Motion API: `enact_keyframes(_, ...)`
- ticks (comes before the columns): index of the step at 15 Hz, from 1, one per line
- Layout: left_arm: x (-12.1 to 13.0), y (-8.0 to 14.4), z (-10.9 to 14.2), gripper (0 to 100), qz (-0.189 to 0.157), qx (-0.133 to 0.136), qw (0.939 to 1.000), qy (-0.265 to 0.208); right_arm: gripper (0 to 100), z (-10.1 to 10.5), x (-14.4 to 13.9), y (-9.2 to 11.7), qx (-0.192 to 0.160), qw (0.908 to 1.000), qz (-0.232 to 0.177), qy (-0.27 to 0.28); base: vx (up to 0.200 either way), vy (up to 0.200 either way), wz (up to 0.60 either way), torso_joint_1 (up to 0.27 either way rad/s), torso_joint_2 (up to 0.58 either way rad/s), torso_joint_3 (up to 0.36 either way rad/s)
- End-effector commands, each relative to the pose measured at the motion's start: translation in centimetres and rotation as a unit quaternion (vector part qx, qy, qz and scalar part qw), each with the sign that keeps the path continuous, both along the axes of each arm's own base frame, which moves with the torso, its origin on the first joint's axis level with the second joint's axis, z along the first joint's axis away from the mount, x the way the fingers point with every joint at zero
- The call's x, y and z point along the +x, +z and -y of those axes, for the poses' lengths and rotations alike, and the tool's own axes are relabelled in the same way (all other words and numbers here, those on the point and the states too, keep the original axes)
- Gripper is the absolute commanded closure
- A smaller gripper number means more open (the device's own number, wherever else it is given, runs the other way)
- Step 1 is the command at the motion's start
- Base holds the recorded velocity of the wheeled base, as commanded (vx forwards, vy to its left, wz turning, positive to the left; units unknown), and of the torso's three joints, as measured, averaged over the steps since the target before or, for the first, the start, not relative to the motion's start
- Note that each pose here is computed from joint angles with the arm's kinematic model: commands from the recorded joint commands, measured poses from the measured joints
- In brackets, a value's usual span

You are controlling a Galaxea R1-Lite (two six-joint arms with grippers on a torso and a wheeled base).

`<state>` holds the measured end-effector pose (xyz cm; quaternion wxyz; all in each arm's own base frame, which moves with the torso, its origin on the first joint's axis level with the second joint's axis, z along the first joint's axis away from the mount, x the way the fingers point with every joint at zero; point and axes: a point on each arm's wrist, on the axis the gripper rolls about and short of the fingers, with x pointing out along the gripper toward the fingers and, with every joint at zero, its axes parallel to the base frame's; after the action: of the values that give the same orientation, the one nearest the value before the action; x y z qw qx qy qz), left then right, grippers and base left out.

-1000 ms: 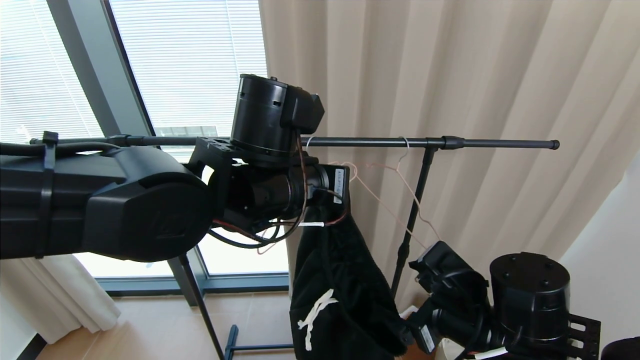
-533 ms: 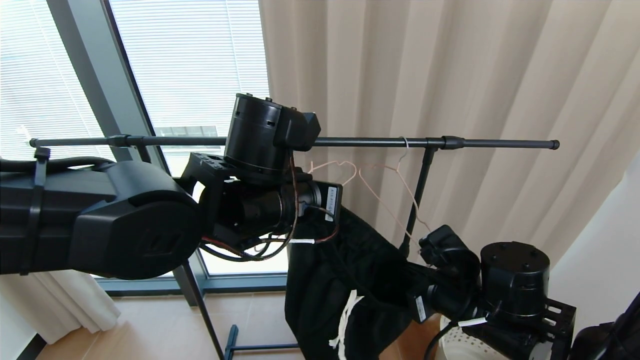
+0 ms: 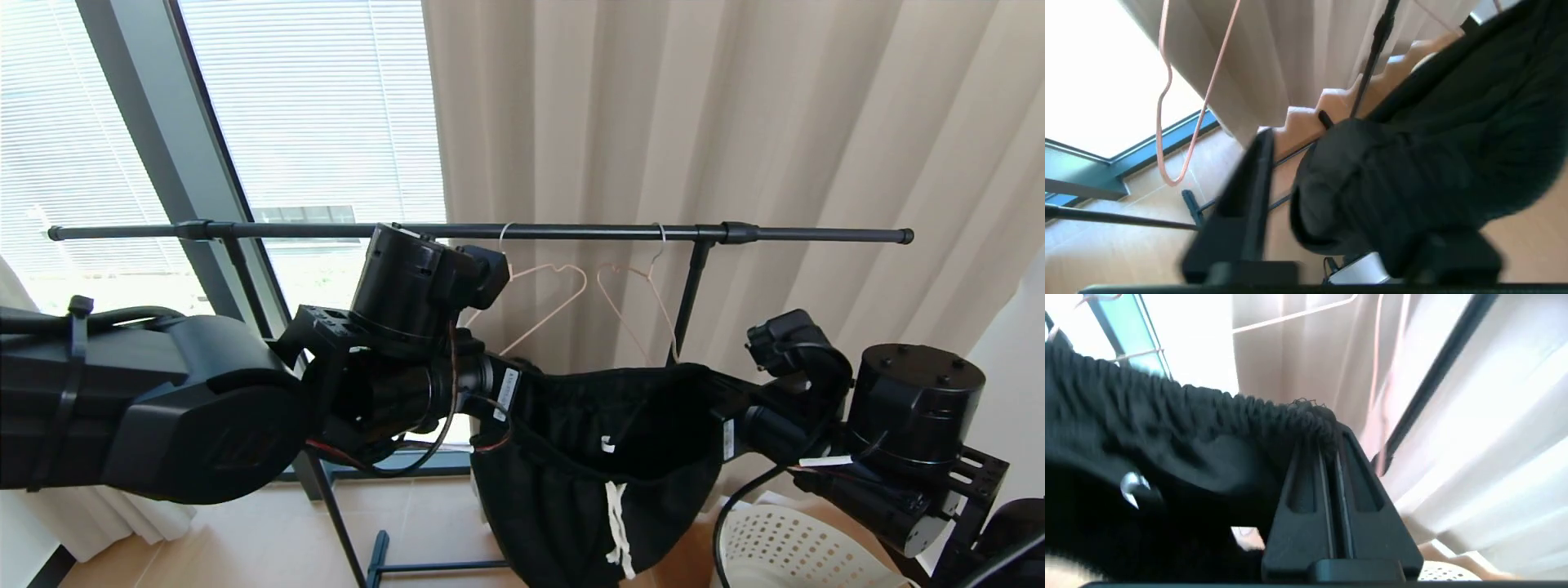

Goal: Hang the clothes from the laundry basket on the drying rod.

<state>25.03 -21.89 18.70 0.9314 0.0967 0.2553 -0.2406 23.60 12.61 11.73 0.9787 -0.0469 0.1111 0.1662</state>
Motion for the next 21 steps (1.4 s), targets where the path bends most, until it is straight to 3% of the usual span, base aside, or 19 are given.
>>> enact_keyframes(1, -1.1, 0.1, -1.0, 0, 0.003, 0.003, 1.0000, -0.003, 100, 0.5, 0.3, 0.9, 0.008, 0.9998, 0.017, -0.011, 0.000, 0.000, 0.00, 0.000, 0.00, 0.000)
enact_keyframes(5, -2.9, 1.1, -5.9, 0, -0.003, -0.015, 0.9974, -0.070, 100, 1.1, 1.1, 1.5, 0.009, 0.9986, 0.031, -0.043, 0.000, 0.000, 0.00, 0.000, 0.00, 0.000)
enact_keyframes(7, -2.7, 1.4, -7.6, 0, -0.007, -0.037, 0.9932, -0.110, 100, 1.2, 0.8, 1.7, -0.014, 0.9972, 0.042, -0.061, 0.000, 0.000, 0.00, 0.000, 0.00, 0.000)
enact_keyframes(8, -2.0, 1.4, -8.4, 0, -0.006, -0.038, 0.9936, -0.106, 100, 1.4, 0.2, 2.3, -0.027, 0.9962, 0.055, -0.063, 0.000, 0.000, 0.00, 0.000, 0.00, 0.000)
enact_keyframes(10, 0.7, 0.5, -8.4, 0, -0.010, -0.026, 0.9963, -0.081, 100, 1.1, -1.5, 3.1, -0.033, 0.9956, 0.072, -0.052, 0.000, 0.000, 0.00, 0.000, 0.00, 0.000)
enact_keyframes(13, 5.5, -1.4, -7.0, 0, 0.001, 0.002, 0.9997, -0.026, 100, 1.6, -4.2, 3.7, -0.076, 0.9916, 0.096, -0.041, 0.000, 0.000, 0.00, 0.000, 0.00, 0.000)
enact_keyframes(17, 11.0, -3.7, -5.5, 0, 0.013, 0.001, 0.9999, -0.005, 100, 1.7, -6.0, 4.1, -0.100, 0.9882, 0.115, -0.018, 0.000, 0.000, 0.00, 0.000, 0.00, 0.000)
enact_keyframes(21, 14.1, -5.4, -4.0, 0, 0.024, 0.013, 0.9994, 0.021, 100, 1.0, -6.7, 3.8, -0.103, 0.9884, 0.112, 0.001, 0.000, 0.000, 0.00, 0.000, 0.00, 0.000)
